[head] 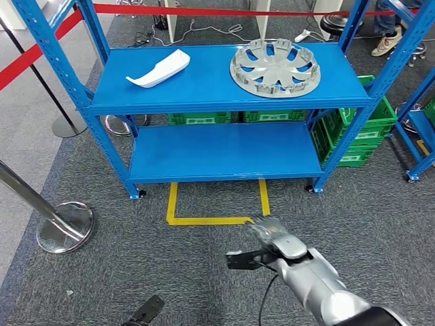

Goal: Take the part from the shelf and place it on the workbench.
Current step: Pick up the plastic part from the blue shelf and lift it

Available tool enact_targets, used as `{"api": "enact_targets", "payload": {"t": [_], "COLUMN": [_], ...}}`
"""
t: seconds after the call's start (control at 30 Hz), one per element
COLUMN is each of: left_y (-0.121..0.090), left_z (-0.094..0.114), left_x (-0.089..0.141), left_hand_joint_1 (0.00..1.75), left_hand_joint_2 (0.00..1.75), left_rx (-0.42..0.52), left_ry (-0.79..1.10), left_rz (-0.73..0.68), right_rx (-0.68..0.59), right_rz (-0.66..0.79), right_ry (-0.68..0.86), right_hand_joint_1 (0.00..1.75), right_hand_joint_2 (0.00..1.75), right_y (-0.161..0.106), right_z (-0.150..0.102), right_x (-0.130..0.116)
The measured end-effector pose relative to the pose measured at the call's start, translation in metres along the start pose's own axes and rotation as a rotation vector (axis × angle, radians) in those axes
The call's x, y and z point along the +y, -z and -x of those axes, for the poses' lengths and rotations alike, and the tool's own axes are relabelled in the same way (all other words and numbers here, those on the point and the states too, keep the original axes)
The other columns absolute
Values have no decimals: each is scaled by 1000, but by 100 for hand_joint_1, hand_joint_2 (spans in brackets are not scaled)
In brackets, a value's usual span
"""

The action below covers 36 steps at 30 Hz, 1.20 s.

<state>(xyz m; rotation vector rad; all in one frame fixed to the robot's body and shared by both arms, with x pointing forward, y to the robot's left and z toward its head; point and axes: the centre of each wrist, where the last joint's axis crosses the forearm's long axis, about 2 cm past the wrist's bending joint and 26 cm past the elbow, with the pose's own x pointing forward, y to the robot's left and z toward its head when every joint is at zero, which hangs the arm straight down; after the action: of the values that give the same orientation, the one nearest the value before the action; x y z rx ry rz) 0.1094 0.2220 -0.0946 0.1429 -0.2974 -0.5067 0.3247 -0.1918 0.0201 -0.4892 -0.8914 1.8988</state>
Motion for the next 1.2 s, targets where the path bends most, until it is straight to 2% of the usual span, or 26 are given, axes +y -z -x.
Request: {"api": "enact_targets", "payload": {"t": [0.13, 0.3, 0.43, 0.73, 0.93, 1.2], "left_y": [0, 1, 1, 1, 1, 1], "left_z": [-4, -5, -6, -8, -7, -7], "left_x": [2, 3, 3, 4, 4, 4], "left_hand_joint_1": [0, 0, 0, 0, 0, 0], "left_hand_joint_2": [0, 0, 175, 175, 175, 175], "left_rx": [7, 40, 49, 53, 53, 53], "left_ry": [0, -11, -15, -12, -11, -11], "left_rz": [6, 17, 14, 8, 10, 11], "right_rx": [-134, -295, -354, -289, -211, -183], "right_rz": [65, 218, 348, 521, 635, 656], "right_ry": [-155, -329, -399, -451, -450, -464], "right_hand_joint_1": [0, 0, 0, 0, 0, 0], "right_hand_joint_2": [175, 175, 175, 175, 175, 175], "right_y": [7, 9, 1, -15, -28, -33], "right_z": [-21, -58, -83, -88, -69, -58], "right_x": [-44, -116, -172, -236, -271, -283]}}
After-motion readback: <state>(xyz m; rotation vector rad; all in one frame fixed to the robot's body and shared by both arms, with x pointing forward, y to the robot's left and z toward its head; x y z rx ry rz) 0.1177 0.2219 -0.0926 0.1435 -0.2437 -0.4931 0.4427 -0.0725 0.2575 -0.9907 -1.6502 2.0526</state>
